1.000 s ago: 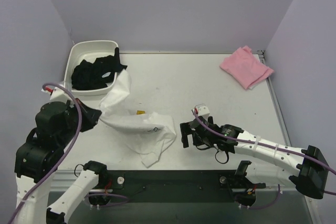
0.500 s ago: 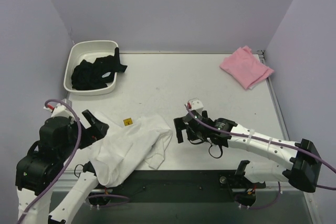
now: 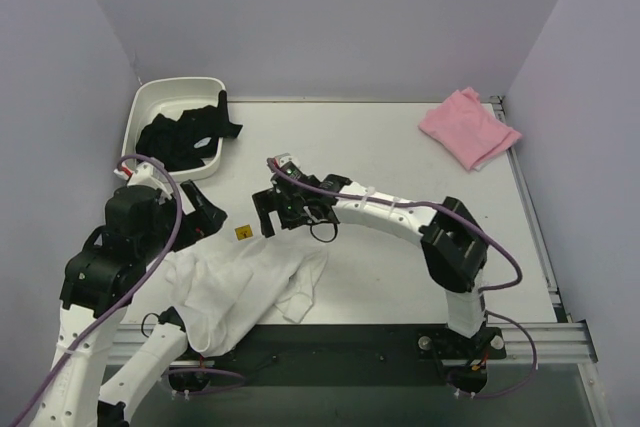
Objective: Fold and stack the t-shirts
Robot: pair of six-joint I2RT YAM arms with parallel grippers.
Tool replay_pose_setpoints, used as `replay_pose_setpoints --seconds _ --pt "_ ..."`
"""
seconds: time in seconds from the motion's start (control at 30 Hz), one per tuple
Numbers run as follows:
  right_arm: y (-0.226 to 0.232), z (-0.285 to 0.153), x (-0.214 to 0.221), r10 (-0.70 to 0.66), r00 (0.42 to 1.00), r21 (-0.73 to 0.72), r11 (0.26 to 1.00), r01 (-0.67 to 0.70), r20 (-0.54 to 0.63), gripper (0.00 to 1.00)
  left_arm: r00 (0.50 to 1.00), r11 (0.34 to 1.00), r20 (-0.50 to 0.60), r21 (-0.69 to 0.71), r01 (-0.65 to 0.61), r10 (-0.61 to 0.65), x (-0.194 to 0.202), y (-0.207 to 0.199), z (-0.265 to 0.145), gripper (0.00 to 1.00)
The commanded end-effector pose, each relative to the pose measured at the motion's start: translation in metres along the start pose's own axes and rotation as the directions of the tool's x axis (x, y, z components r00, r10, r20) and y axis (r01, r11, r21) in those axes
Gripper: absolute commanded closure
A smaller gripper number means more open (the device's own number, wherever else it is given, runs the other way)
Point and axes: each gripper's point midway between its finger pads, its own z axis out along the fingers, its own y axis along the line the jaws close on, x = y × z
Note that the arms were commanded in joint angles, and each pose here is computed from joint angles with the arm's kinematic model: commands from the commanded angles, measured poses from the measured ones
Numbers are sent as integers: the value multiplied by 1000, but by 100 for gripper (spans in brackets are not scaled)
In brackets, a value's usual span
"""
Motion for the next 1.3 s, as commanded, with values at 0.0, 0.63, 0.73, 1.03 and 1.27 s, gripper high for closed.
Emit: replay_pose_setpoints --seconds 0.0,0.63,0.73,1.03,1.27 --pt "20 29 -7 -35 998 -80 996 31 -57 0 997 998 76 45 -32 28 -17 -9 -10 2" --pt "-31 91 32 -30 981 41 998 39 -189 12 995 996 66 52 -73 69 -10 -5 -13 2" --pt "-38 97 41 -40 978 73 996 56 -206 14 995 996 63 50 -78 75 -7 -3 -13 2" --pt "-43 115 61 -76 962 142 983 116 -261 42 994 995 61 32 -94 92 -4 4 -12 3" --pt "-69 108 72 -72 961 250 958 141 -267 100 992 994 59 10 -108 107 0 11 -10 3"
